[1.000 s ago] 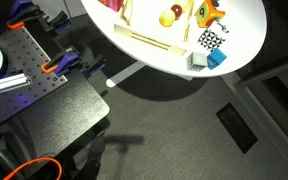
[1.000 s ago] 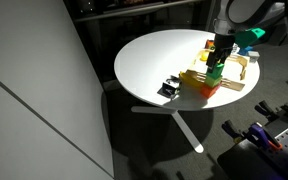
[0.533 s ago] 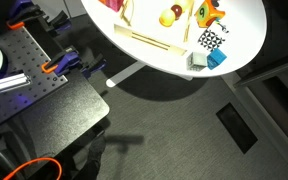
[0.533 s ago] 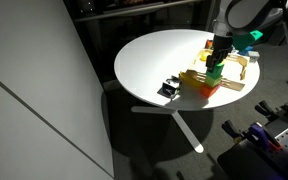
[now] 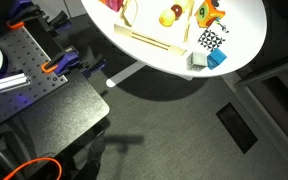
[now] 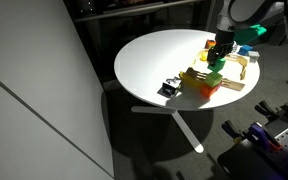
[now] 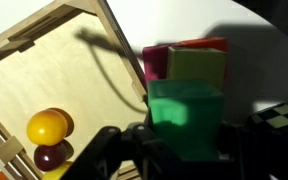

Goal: Put the green block in the crate

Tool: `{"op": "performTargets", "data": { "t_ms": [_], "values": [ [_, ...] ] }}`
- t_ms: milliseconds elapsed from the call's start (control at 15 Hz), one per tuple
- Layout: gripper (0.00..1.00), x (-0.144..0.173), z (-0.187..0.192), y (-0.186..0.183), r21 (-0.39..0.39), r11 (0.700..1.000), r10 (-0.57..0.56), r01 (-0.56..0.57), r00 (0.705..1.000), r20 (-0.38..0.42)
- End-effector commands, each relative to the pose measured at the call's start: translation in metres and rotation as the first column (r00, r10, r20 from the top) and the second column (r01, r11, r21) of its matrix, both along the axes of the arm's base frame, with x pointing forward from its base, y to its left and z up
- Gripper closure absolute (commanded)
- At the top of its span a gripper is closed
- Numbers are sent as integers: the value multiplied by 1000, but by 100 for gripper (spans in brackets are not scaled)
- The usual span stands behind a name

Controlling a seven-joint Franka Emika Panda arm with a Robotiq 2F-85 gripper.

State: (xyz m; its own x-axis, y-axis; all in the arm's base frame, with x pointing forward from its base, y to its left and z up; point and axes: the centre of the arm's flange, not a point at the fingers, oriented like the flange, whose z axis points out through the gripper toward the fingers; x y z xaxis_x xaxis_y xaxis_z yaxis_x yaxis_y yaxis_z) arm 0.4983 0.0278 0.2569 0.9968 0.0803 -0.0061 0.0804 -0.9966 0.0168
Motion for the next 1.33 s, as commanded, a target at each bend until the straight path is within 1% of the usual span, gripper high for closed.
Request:
{"op": "performTargets", "data": {
  "t_ms": [0, 400, 467, 533, 667, 733, 867, 933, 1133, 1267],
  "values": [
    [76, 6, 16, -23, -14, 997, -71, 71, 997, 9],
    [76, 9, 23, -62, -45, 991, -127, 130, 990, 60],
    [55, 9, 25, -65, -50, 990, -129, 133, 989, 65],
    [26, 9, 26, -68, -56, 989, -130, 134, 989, 74],
    [24, 9, 30, -68, -63, 988, -131, 138, 987, 94],
    [19, 9, 32, -68, -65, 988, -132, 139, 986, 102],
    [2, 9, 37, -66, -62, 988, -136, 144, 984, 114],
    [0, 8, 40, -65, -54, 988, -141, 147, 984, 106],
    [0, 5, 50, -60, -33, 987, -158, 160, 986, 63],
    [0, 1, 57, -55, -19, 985, -170, 171, 985, 12]
  ]
}}
